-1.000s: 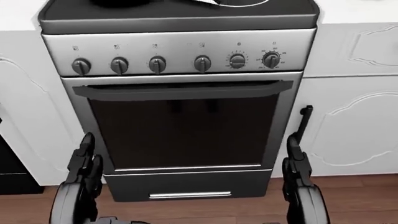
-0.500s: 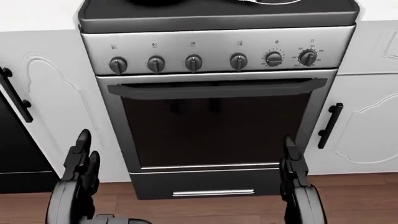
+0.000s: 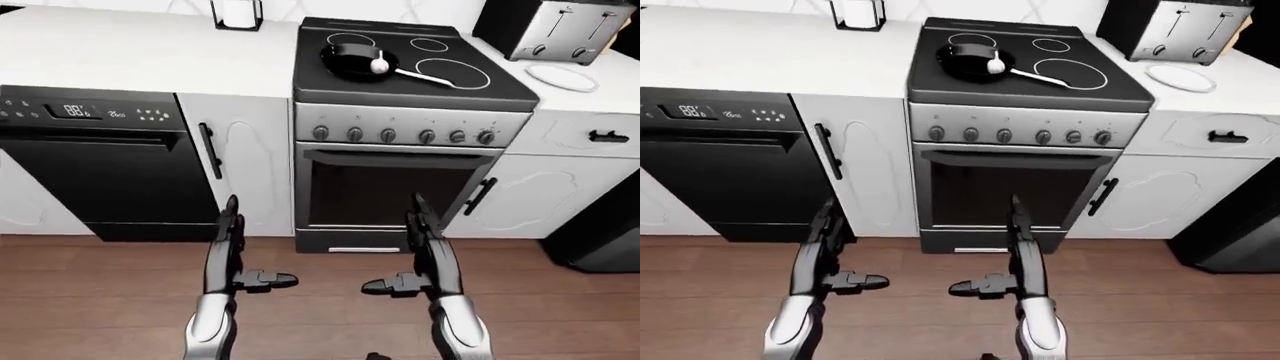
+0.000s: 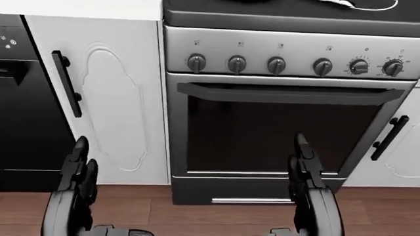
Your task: Pick the garlic from the pan and place it on the plate.
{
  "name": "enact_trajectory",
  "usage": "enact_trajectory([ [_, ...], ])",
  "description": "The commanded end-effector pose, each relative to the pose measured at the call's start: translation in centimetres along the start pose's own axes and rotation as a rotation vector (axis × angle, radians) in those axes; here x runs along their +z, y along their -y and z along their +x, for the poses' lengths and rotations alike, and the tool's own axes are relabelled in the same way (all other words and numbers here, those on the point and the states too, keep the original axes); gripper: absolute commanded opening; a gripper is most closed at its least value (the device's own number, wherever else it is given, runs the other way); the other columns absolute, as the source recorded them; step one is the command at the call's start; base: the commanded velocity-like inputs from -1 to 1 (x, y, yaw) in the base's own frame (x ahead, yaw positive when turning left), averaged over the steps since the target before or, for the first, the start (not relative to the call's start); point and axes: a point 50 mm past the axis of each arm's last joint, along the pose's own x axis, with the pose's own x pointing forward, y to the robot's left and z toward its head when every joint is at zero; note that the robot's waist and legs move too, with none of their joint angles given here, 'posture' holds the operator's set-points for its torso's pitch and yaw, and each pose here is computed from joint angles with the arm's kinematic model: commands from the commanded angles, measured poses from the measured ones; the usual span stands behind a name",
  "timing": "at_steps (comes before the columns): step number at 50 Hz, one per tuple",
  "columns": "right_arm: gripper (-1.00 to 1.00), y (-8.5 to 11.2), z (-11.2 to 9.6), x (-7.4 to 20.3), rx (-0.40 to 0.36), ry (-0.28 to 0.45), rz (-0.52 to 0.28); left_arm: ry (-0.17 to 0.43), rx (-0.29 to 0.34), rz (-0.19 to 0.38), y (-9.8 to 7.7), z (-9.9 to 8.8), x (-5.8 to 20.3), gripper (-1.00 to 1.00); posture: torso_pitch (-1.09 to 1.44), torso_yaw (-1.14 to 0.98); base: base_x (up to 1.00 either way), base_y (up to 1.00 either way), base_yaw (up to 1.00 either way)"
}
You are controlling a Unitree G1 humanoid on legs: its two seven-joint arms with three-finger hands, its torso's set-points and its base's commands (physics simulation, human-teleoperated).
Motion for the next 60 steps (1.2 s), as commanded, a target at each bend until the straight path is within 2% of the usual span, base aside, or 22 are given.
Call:
enact_trajectory([
  [1,1.0,1.2,0.1,1.7,-0.078,0.059,0.006,0.125,-0.015,0.014,0.4,0.3,2.3,1.0,0.0,0.0,0.0,0.0,0.0],
  [5,1.0,1.7,0.5,1.7,-0.105,0.059,0.025,0.086,0.002,-0.032,-0.4,1.5,2.4,1.0,0.0,0.0,0.0,0.0,0.0],
  [10,1.0,2.4,2.3,4.0,-0.079,0.056,0.045,0.082,0.017,0.003,-0.2,2.9,5.8,1.0,0.0,0.0,0.0,0.0,0.0],
  [12,1.0,2.9,2.8,5.8,-0.064,0.076,0.08,0.097,0.044,0.023,0.0,4.3,6.7,1.0,0.0,0.0,0.0,0.0,0.0],
  [15,1.0,3.6,3.8,7.6,-0.065,0.08,0.079,0.088,0.029,0.034,0.5,5.5,8.1,1.0,0.0,0.0,0.0,0.0,0.0],
  [18,1.0,4.2,5.4,9.2,-0.071,0.071,0.02,0.103,0.025,0.064,0.9,6.9,10.5,1.0,0.0,0.0,0.0,0.0,0.0],
  [19,1.0,4.3,5.9,9.3,-0.061,0.063,0.023,0.102,0.026,0.069,0.8,7.3,10.7,1.0,0.0,0.0,0.0,0.0,0.0],
  [22,1.0,5.1,7.4,10.6,-0.042,0.048,-0.003,0.079,0.03,0.059,0.6,8.6,12.2,1.0,0.0,0.0,0.0,0.0,0.0],
  [23,1.0,5.1,7.7,11.3,-0.018,0.034,-0.048,0.077,0.032,0.056,0.6,9.2,13.1,1.0,0.0,0.0,0.0,0.0,0.0],
  [26,1.0,5.4,8.3,13.2,-0.029,0.043,-0.066,0.088,0.05,0.101,0.6,10.7,14.4,1.0,0.0,0.0,0.0,0.0,0.0],
  [30,1.0,6.3,9.3,15.9,-0.046,0.041,-0.072,0.107,0.045,0.1,0.7,11.3,18.5,1.0,0.0,0.0,0.0,0.0,0.0],
  [35,1.0,6.5,10.3,18.5,-0.04,0.03,-0.096,0.104,0.054,0.113,0.6,12.1,21.5,1.0,0.0,0.0,0.0,0.0,0.0],
  [37,1.0,6.2,10.3,19.4,-0.036,0.036,-0.109,0.12,0.064,0.116,0.6,11.9,22.7,1.0,0.0,0.0,0.0,0.0,0.0],
  [46,1.0,6.4,9.7,21.3,-0.042,0.057,-0.121,0.133,0.05,0.141,1.6,11.5,23.7,1.0,0.0,0.0,0.03,0.0,0.0],
  [49,1.0,6.6,9.3,21.6,-0.056,0.063,-0.148,0.166,0.047,0.145,2.1,10.6,24.8,1.0,0.0,0.0,0.14,0.0,0.0],
  [52,1.0,6.8,9.6,21.6,-0.057,0.061,-0.147,0.158,0.042,0.154,2.5,11.0,23.9,1.0,0.0,0.0,0.17,0.0,0.0],
  [60,1.0,6.8,9.4,22.0,-0.053,0.061,-0.153,0.164,0.038,0.158,2.7,10.7,24.4,1.0,0.0,0.0,0.24,0.0,0.0],
])
